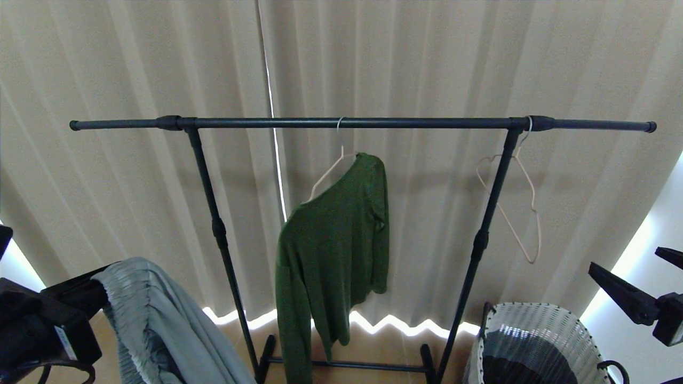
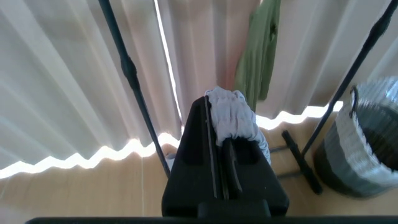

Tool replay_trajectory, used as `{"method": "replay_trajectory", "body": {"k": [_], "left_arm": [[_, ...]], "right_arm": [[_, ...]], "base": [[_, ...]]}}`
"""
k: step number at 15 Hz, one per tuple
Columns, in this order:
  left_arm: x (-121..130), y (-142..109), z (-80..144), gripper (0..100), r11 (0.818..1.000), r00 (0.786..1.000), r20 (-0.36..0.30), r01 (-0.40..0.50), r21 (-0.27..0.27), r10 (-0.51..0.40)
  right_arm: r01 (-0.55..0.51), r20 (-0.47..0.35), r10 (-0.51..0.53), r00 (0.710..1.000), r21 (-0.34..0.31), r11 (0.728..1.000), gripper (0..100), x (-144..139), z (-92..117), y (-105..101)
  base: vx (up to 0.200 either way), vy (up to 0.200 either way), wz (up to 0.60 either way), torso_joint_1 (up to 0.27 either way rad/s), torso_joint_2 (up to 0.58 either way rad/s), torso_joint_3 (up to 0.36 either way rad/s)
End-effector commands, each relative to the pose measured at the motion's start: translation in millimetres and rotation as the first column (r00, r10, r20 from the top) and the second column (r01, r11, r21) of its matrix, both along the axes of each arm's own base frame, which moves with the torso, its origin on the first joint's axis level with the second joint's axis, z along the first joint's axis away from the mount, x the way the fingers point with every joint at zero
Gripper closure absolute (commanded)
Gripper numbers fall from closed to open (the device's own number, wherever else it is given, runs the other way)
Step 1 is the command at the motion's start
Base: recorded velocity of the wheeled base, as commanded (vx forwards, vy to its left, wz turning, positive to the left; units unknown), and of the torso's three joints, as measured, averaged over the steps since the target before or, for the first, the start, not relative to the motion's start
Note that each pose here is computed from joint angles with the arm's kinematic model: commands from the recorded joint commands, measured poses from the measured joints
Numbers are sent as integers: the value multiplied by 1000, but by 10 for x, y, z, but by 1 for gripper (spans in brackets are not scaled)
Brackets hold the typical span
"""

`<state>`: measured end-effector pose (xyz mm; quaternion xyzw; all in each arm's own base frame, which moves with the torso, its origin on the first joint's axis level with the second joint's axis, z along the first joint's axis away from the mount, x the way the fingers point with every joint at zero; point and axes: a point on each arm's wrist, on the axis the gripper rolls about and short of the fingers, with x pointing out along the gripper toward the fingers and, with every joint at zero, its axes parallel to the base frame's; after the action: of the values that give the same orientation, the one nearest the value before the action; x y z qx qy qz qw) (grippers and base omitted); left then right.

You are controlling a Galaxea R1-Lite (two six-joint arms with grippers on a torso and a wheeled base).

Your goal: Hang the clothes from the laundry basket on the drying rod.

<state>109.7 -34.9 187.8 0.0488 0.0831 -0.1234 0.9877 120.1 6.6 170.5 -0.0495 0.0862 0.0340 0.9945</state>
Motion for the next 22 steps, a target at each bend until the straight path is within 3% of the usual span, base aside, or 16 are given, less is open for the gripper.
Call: {"method": "replay_trajectory", "body": {"k": [1, 5, 9, 12, 14, 16, 18, 22], "left_arm": [[-43, 15, 26, 100, 1000, 1000, 23, 0, -6, 0], [-38, 33, 22, 100, 1000, 1000, 22, -17, -4, 17], [-89, 51, 44, 100, 1000, 999, 48, -19, -8, 19], [-109, 59, 72, 100, 1000, 998, 66, -20, -13, 21], [-98, 55, 87, 100, 1000, 997, 68, -19, -16, 20], [-87, 52, 76, 100, 1000, 998, 60, -19, -15, 20], [-67, 46, 45, 100, 1000, 999, 43, -20, -11, 20], [-68, 44, 41, 100, 1000, 999, 41, -18, -10, 19]], "right_arm": [[59, 40, -58, 998, -20, 998, 0, 26, 132, -46], [104, -23, -105, 994, -44, 994, 0, 4, 318, -79], [171, -19, -172, 985, -49, 984, 0, 25, 439, -133], [189, -113, -194, 974, -55, 980, 0, 55, 515, -158], [185, -189, -193, 963, -59, 981, 0, 100, 473, -160], [188, -212, -194, 958, -48, 981, 0, 189, 447, -163], [201, -217, -199, 956, -13, 980, 0, 298, 443, -167], [185, -216, -183, 959, -8, 983, 0, 359, 434, -154]], "base": [[0, 0, 0, 0, 0, 0], [0, 0, 0, 0, 0, 0], [0, 0, 0, 0, 0, 0], [0, 0, 0, 0, 0, 0], [0, 0, 0, 0, 0, 0], [0, 0, 0, 0, 0, 0], [100, 0, 0, -4, 1, 4], [200, 0, 0, 1, 5, 7]]}}
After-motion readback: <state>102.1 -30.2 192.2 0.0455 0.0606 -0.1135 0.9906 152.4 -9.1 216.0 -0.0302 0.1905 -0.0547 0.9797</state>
